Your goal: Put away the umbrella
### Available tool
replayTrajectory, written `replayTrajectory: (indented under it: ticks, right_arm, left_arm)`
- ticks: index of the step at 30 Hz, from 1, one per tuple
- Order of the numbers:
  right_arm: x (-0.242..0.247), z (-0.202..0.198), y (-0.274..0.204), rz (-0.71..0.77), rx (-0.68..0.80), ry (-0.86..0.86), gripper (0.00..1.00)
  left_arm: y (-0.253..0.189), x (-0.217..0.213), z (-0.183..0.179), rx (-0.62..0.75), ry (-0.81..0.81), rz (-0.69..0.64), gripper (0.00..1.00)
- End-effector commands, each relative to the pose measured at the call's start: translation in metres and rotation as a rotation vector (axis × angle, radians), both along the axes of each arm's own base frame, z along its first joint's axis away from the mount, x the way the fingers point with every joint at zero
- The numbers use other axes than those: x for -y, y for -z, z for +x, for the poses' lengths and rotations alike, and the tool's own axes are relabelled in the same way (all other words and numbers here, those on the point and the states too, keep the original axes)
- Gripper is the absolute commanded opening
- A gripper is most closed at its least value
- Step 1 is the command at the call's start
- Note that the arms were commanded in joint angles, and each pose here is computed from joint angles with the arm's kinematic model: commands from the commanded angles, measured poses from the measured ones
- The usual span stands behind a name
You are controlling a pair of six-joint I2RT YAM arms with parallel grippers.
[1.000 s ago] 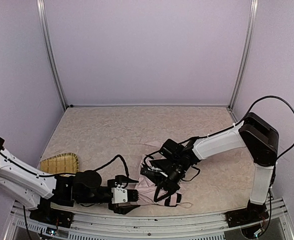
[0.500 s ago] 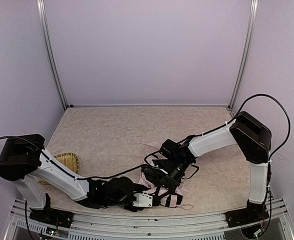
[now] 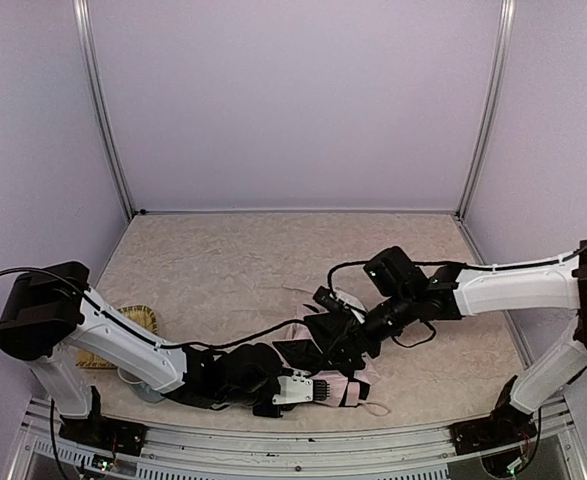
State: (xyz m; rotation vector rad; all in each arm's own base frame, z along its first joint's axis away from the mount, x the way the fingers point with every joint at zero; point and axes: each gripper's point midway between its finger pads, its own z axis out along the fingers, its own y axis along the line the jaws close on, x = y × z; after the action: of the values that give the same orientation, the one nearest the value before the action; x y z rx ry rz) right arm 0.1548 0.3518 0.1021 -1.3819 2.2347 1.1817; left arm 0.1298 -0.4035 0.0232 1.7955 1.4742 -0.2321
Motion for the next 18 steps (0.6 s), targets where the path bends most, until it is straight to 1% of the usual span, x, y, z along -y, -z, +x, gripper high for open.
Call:
replayTrajectory:
  ticks: [1,3,4,6,7,9,12,13,15,18]
  right_arm:
    - [0.046,0.062,0.005,-0.101,0.104,0.468,0.89]
    - [0.062,0.071,0.015,-0.15,0.126,0.558,0.88]
    - [0.066,0.072,0.023,-0.179,0.124,0.57,0.88]
    - [0.063,0.068,0.04,-0.216,0.09,0.532,0.84]
    - [0.055,0.064,0.045,-0.203,0.067,0.487,0.79]
    - [0.031,0.062,0.049,-0.126,0.036,0.402,0.64]
    - [0.004,0.07,0.056,-0.064,0.019,0.339,0.3]
    - [-0.006,0.074,0.058,-0.051,0.015,0.324,0.21]
    - [-0.031,0.076,0.063,-0.016,-0.011,0.264,0.09]
    - [-0.075,0.063,0.053,0.08,-0.039,0.122,0.03]
  left_arm:
    - [0.045,-0.034,-0.022,-0.087,0.003,0.164,0.29]
    - [0.043,-0.033,-0.021,-0.08,0.004,0.159,0.3]
    - [0.043,-0.032,-0.022,-0.081,0.007,0.16,0.3]
    - [0.042,-0.032,-0.023,-0.085,0.004,0.156,0.3]
    - [0.041,-0.032,-0.023,-0.087,0.003,0.156,0.3]
    - [0.041,-0.032,-0.024,-0.1,0.001,0.158,0.29]
    - [0.038,-0.032,-0.029,-0.119,0.005,0.166,0.29]
    - [0.036,-0.032,-0.03,-0.118,0.007,0.167,0.29]
    - [0.032,-0.032,-0.033,-0.108,0.019,0.161,0.29]
    - [0.022,-0.027,-0.036,-0.091,0.052,0.133,0.28]
